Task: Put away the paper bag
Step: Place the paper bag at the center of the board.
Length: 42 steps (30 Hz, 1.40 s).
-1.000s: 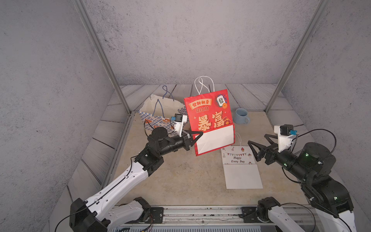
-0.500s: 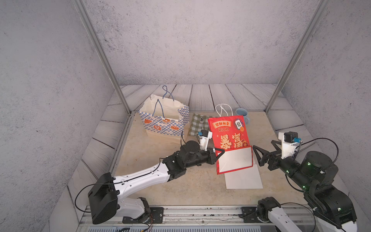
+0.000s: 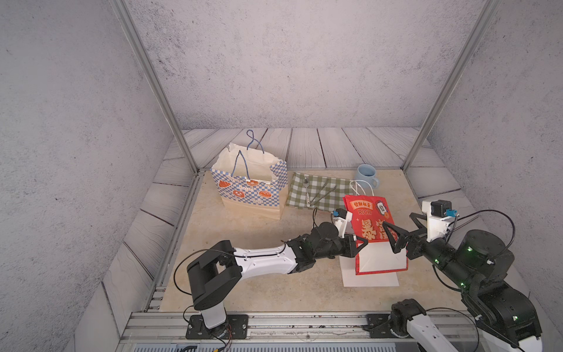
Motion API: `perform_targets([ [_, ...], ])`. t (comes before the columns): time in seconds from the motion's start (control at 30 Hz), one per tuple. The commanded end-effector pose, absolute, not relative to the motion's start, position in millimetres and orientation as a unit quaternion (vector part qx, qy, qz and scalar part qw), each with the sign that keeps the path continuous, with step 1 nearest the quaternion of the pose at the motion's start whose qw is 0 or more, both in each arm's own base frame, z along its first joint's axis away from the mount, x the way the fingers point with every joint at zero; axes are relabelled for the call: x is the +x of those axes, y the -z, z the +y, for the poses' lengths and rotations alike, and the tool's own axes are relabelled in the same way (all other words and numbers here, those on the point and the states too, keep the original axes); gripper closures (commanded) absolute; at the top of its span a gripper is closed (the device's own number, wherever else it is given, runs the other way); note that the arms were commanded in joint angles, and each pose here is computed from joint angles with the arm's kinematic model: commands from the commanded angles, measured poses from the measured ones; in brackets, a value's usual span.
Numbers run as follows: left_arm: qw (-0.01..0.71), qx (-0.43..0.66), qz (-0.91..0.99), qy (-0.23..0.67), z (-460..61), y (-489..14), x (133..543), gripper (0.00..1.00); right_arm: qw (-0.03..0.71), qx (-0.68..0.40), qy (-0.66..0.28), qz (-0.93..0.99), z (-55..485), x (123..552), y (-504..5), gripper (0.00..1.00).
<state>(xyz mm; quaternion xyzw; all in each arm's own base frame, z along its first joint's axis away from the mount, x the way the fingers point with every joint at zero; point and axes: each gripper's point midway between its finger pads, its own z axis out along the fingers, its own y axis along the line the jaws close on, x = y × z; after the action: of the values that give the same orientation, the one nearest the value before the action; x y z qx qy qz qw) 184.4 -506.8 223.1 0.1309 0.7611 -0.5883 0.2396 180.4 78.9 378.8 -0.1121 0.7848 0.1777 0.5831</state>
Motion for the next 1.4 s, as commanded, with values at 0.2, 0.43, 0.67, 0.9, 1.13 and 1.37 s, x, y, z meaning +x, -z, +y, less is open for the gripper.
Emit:
perform_targets([
  [0.2,0.19,0.093,0.765,0.608,-535,-190,178,1.0,0.577,-0.12,-0.183,0.787,81,175,-374,0.0],
  [0.43,0.165,0.077,0.794,0.58,-529,-145,177,1.0,0.572,-0.121,-0.184,0.79,81,173,-369,0.0],
  [0.67,0.155,0.071,0.819,0.547,-519,-114,184,1.0,0.57,-0.119,-0.185,0.792,81,172,-364,0.0],
  [0.9,0.151,0.047,0.838,0.523,-508,-92,190,0.96,0.568,-0.118,-0.184,0.793,80,170,-362,0.0],
  [1.13,0.149,0.021,0.856,0.495,-493,-75,195,0.7,0.568,-0.117,-0.185,0.794,80,171,-361,0.01],
  [1.37,0.173,0.014,0.869,0.463,-477,-78,203,0.5,0.566,-0.115,-0.184,0.796,79,171,-357,0.01],
])
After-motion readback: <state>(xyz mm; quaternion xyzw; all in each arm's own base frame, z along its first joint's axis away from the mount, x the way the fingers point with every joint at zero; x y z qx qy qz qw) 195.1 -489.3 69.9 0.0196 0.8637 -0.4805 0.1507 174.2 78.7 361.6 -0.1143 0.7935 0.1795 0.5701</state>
